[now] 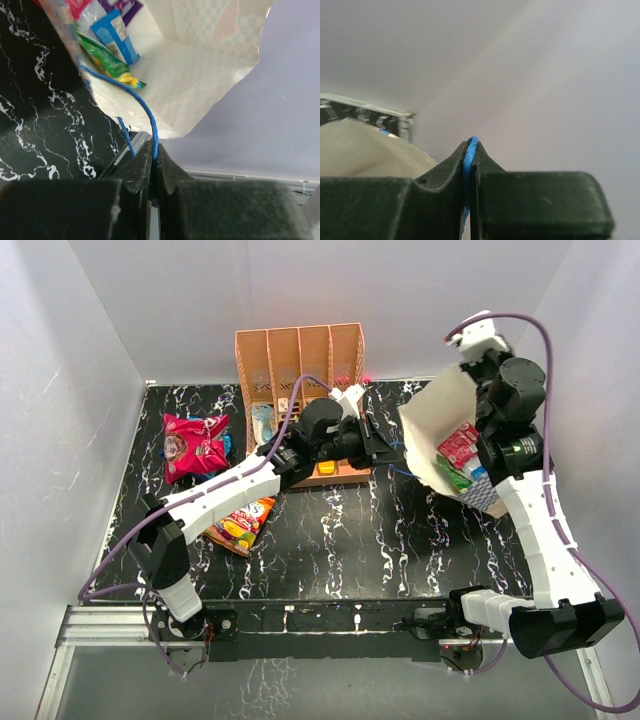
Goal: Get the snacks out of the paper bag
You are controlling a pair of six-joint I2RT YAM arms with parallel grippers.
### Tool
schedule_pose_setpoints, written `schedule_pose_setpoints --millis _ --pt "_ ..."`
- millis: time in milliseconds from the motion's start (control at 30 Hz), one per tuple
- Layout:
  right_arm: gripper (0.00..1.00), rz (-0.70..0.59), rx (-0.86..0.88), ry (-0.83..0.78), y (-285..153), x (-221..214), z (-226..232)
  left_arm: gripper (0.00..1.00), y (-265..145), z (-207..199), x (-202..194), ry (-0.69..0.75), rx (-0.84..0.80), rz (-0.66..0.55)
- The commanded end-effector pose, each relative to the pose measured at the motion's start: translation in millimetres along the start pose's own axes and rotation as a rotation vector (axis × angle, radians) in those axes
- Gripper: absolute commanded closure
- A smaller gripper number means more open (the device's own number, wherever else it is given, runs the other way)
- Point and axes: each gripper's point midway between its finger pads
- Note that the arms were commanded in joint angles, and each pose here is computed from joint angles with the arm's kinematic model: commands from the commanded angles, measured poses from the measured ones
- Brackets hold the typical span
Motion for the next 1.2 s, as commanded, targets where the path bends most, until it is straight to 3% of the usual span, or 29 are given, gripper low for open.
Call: schedule_pose_setpoints --millis 0,133,267,333,667,867,967,1167 --pt "0.92 -0.385 0.258 0.076 -38 78 31 1.00 -12 10 -10 0.048 0.015 -0.006" --pt "0.92 -0.410 0.489 0.450 -93 74 74 1.00 -25 72 -28 0.038 0.137 0.015" --pt "0.92 -0.499 0.737 0.638 -161 67 125 1.00 -41 113 -48 0.012 0.208 0.050" --pt "0.92 -0.453 0.757 0.727 -176 55 133 1.00 -51 126 -58 -0.002 0.228 0.061" --pt "0.92 -0.221 0.752 0.892 -197 19 138 0.93 -85 146 -108 0.016 0.237 0.132" --pt "0.92 -0.209 0.902 0.878 -223 24 145 0.90 -96 162 -136 0.093 0.276 0.173" --pt "0.93 -0.135 0.964 0.925 -236 15 160 0.79 -105 168 -143 0.144 0.292 0.194" --pt "0.92 0.076 0.963 1.122 -263 -5 161 0.37 -139 155 -128 0.312 0.305 0.137"
Point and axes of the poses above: each gripper's point midway between its finger pads, its own y axis out along the fingers, its own z axis along the line the jaws close on, x = y × z, and after that the axes turned 15 degrees about -y, right-handed
